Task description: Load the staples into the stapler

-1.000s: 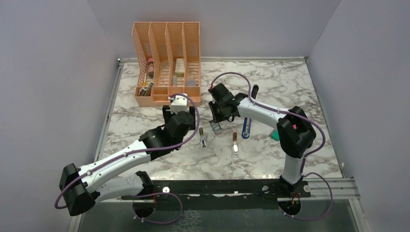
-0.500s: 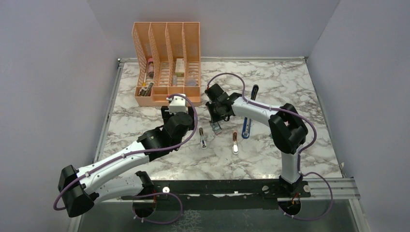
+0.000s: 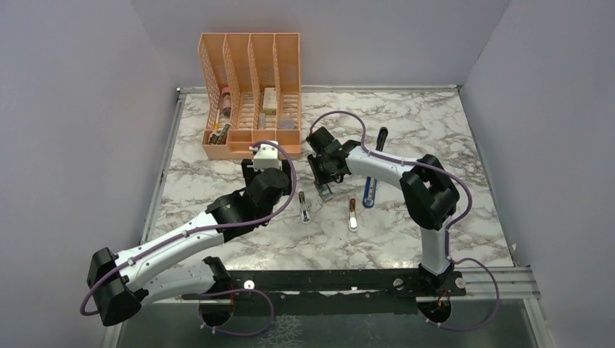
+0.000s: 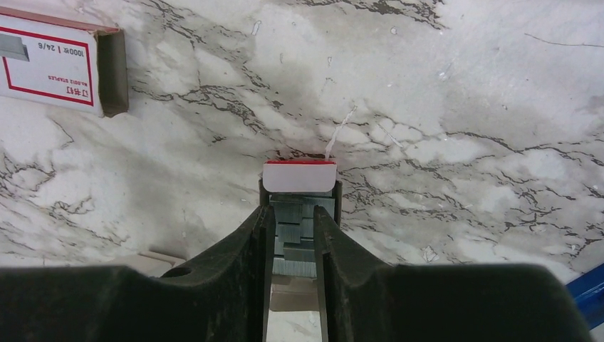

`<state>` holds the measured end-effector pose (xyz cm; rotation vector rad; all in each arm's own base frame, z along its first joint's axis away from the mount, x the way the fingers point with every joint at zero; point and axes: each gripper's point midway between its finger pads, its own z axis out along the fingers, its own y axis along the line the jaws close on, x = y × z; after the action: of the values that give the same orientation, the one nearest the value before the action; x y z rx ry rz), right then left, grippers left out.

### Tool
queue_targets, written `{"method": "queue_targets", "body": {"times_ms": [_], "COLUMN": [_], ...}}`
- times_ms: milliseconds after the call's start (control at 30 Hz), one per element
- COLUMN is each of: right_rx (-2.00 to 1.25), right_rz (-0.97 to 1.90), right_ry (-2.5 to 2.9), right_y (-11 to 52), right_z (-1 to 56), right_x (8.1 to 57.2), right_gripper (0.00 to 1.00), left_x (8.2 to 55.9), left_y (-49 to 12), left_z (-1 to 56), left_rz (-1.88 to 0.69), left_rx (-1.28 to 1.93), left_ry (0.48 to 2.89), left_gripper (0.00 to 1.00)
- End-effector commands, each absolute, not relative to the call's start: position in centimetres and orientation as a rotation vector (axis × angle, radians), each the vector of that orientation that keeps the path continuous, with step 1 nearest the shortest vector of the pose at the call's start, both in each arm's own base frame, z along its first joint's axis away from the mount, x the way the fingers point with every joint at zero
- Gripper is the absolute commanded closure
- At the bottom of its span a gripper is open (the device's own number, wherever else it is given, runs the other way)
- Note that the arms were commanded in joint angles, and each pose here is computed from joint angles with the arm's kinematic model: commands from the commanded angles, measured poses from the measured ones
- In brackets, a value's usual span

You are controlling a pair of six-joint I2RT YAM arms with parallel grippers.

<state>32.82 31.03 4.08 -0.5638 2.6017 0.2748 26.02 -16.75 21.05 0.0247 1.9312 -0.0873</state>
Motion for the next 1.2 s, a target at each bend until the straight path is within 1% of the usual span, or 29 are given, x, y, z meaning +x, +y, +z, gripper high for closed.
{"method": "queue_targets", "body": {"times_ms": [0,200,500,767,967,1167], "right_rx": [-0.585,-0.594,-0.596,-0.597,-0.597,-0.594], "right_rz": [0.276,0.284,0.261,0.247,0.212,0.19], "right_ry": [2.571,2.573,2.581,2.58,2.584,2.581], "right_y": [32.0,32.3,32.1,32.0,31.7,31.6], "right_z": [4.3,4.1,3.6,3.4,2.9,2.8], "right_x": [33.4,33.3,33.3,33.3,33.5,33.6], "right_gripper": [0.68,0.69,0.65,0.63,0.64,0.7], "left_x": [26.1,26.1,26.1,26.0,26.0,26.0], "left_y": [-16.2,-16.2,-16.1,-16.0,-16.0,-16.0], "left_z": [21.3,21.3,21.2,21.1,21.2,21.2], "left_rz": [-0.081,-0.08,-0.081,-0.078,-0.081,-0.081], "left_rx": [-0.007,-0.008,-0.011,-0.012,-0.013,-0.015], "left_ry": [1.913,1.912,1.912,1.913,1.911,1.91], "left_gripper": [0.29,0.29,0.29,0.29,0.29,0.29]}}
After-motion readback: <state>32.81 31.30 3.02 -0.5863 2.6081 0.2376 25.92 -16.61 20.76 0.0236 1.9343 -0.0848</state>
